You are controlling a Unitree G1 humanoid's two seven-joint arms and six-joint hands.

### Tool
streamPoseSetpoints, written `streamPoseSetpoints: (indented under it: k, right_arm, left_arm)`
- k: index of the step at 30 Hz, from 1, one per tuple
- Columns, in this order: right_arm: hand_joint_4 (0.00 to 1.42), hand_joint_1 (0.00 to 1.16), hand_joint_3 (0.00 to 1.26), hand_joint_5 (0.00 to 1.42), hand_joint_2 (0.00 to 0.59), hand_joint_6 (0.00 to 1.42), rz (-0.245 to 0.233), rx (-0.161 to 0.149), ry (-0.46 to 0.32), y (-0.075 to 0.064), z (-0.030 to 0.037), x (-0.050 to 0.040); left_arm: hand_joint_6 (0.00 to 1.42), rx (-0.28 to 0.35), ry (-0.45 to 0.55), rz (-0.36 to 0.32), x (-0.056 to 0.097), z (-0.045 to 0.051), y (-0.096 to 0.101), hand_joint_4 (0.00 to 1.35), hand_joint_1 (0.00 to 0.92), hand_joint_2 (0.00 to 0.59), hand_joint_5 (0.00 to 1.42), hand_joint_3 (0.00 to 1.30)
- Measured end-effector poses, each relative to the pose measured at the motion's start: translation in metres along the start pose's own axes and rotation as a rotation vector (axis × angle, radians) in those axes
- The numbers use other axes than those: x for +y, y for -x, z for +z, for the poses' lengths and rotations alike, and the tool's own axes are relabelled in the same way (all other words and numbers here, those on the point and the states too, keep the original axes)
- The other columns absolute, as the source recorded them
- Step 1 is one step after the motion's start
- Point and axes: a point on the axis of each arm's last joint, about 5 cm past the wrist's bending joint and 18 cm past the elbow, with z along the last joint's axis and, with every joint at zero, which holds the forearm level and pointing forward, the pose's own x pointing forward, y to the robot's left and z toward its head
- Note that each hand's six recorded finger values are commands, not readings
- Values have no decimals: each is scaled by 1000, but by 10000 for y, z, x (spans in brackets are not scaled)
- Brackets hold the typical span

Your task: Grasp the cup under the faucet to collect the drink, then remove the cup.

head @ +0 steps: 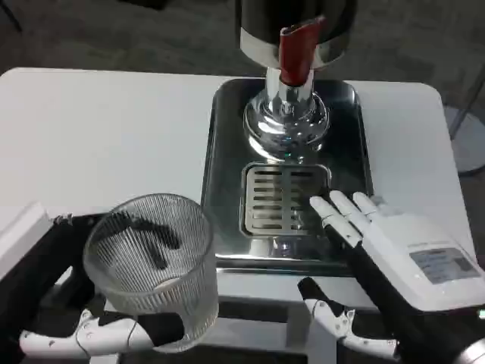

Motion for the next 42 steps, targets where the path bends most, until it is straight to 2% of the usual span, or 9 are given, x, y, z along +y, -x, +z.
streamPoseSetpoints:
  k: [19,30,36,42]
  right_arm:
    - [0,407,42,0,485,23,-7,18,-21,-12,-4,-13]
    - [0,407,23,0,480,32,-25,61,-39,-7,-45,-32]
    - [0,404,17,0,477,32,-27,77,-55,-6,-59,-38]
    - [0,402,1,0,476,33,-37,100,-81,-1,-87,-49]
  left_arm:
    - [1424,7,3,-7,13,-43,-24,1123,419,120,1334,948]
    - [1424,-4,7,5,20,-81,-91,1111,419,120,1334,948]
    - [1424,-13,-4,34,2,-104,-174,1111,413,123,1334,949]
    - [1424,-4,-18,91,4,-167,-270,1111,410,124,1334,949]
